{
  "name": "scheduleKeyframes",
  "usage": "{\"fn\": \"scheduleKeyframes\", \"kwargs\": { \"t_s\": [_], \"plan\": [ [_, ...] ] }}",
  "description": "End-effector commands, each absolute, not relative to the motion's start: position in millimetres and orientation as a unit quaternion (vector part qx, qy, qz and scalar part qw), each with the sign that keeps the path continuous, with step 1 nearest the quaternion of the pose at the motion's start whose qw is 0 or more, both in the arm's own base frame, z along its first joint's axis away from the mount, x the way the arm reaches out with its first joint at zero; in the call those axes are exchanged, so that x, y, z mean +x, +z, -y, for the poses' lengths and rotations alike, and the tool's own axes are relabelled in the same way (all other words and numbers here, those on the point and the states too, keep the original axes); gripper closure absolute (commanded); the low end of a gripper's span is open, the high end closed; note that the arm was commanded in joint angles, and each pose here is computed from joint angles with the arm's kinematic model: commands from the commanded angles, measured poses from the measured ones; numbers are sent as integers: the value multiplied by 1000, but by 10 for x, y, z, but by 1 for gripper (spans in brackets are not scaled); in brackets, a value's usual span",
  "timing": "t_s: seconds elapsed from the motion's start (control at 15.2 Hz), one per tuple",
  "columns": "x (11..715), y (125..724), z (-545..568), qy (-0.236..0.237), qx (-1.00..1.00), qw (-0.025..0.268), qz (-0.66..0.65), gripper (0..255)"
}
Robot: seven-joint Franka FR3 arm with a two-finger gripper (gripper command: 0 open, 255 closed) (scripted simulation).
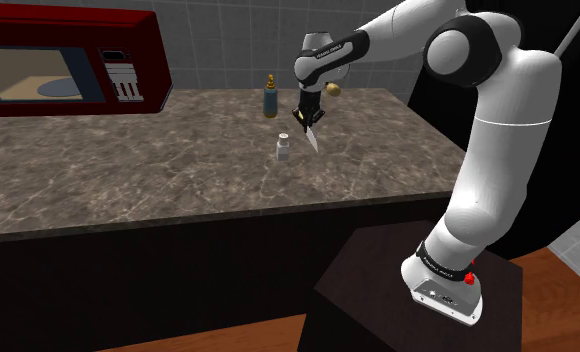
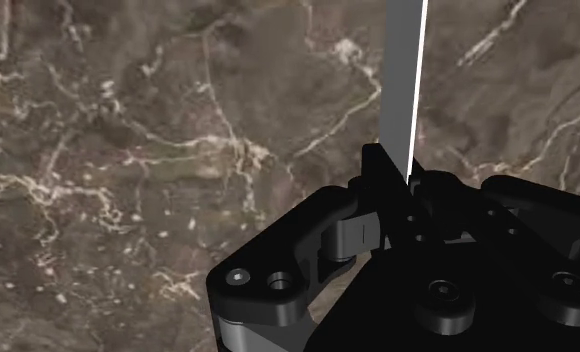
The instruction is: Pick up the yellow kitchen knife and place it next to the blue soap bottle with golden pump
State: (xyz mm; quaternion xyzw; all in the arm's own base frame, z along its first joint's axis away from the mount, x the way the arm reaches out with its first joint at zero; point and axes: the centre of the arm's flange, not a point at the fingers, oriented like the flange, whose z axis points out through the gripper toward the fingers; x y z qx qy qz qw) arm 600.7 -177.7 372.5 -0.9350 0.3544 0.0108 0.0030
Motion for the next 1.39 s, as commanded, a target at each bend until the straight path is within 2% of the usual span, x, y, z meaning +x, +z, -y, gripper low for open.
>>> {"fn": "scheduleKeyframes", "kwargs": {
  "t_s": [0.0, 0.13, 0.2, 0.53, 0.79, 1.32],
  "plan": [
    [6008, 3724, 1777, 11, -935, 3, -354, 255],
    [6008, 3724, 1777, 11, -935, 3, -354, 255],
    [6008, 3724, 1777, 11, -935, 3, -354, 0],
    [6008, 3724, 1777, 11, -935, 3, -354, 0],
    [6017, 4224, 1784, 11, -935, 3, -354, 0],
    [6017, 4224, 1784, 11, -935, 3, -354, 0]
  ]
}}
